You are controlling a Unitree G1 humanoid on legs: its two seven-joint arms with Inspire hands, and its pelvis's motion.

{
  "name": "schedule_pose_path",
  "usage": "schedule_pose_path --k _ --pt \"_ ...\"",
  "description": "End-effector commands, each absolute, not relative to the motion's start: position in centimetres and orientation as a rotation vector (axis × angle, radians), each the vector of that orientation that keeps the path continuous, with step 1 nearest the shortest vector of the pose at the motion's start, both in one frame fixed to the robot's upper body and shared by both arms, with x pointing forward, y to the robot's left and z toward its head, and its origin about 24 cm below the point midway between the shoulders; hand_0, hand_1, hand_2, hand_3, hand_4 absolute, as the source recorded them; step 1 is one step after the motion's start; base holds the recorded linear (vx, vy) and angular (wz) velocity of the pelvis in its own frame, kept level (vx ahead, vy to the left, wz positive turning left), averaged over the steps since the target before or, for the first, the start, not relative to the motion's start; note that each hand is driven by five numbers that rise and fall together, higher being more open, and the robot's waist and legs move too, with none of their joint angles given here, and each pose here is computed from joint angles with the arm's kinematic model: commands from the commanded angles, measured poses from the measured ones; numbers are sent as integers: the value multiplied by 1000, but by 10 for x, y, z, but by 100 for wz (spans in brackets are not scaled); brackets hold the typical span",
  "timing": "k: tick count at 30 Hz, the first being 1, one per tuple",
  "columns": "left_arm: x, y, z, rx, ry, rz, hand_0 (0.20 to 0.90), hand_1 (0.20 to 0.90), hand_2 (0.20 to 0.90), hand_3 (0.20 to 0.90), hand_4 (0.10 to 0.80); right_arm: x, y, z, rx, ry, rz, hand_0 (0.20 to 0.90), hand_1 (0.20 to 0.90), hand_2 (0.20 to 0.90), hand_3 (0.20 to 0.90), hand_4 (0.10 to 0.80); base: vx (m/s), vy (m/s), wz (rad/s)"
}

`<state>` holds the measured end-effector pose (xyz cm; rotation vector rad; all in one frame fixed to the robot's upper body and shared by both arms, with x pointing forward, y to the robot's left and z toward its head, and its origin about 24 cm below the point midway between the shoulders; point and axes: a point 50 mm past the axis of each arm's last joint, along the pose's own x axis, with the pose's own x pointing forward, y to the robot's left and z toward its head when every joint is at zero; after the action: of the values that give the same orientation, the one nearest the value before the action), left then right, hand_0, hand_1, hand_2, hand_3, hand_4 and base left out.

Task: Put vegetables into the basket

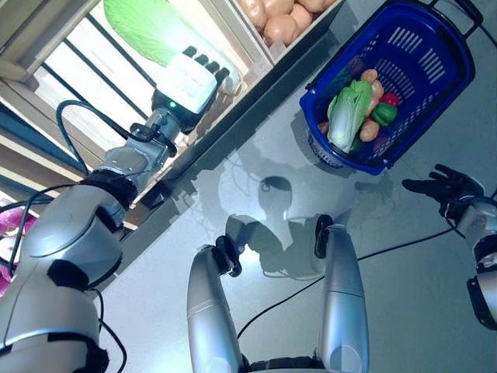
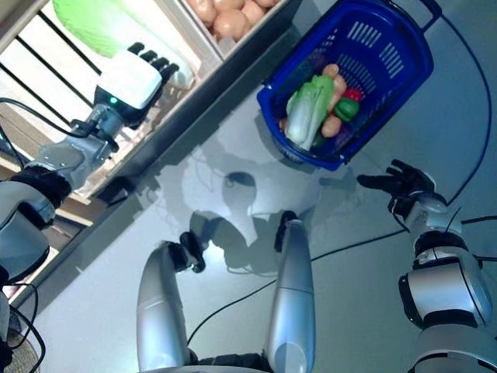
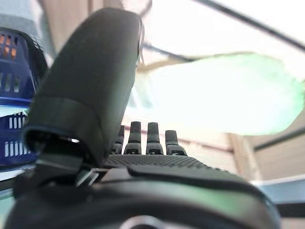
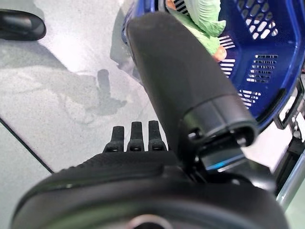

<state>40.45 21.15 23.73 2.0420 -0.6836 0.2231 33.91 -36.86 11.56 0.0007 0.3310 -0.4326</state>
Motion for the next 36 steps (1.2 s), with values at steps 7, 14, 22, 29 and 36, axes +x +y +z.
schedule_pose_path --k 7,14,22,29,36 --pt "385 219 333 1905 -1072 680 900 900 900 900 800 326 -398 142 -39 208 -495 900 900 900 900 800 -35 2 -1" --pt "386 226 327 1921 -1018 656 900 900 900 900 800 327 -395 139 -25 211 -484 900 900 900 900 800 0 0 0" --pt "388 230 330 1917 -933 646 900 900 900 900 800 327 -394 138 -1 200 -462 900 900 900 900 800 25 7 0" --pt "389 227 333 1941 -927 628 900 900 900 900 800 323 -396 132 5 206 -450 900 900 900 900 800 78 17 1" --pt "390 237 349 1974 -776 653 900 900 900 900 800 322 -399 143 1 163 -406 900 900 900 900 800 73 42 -5"
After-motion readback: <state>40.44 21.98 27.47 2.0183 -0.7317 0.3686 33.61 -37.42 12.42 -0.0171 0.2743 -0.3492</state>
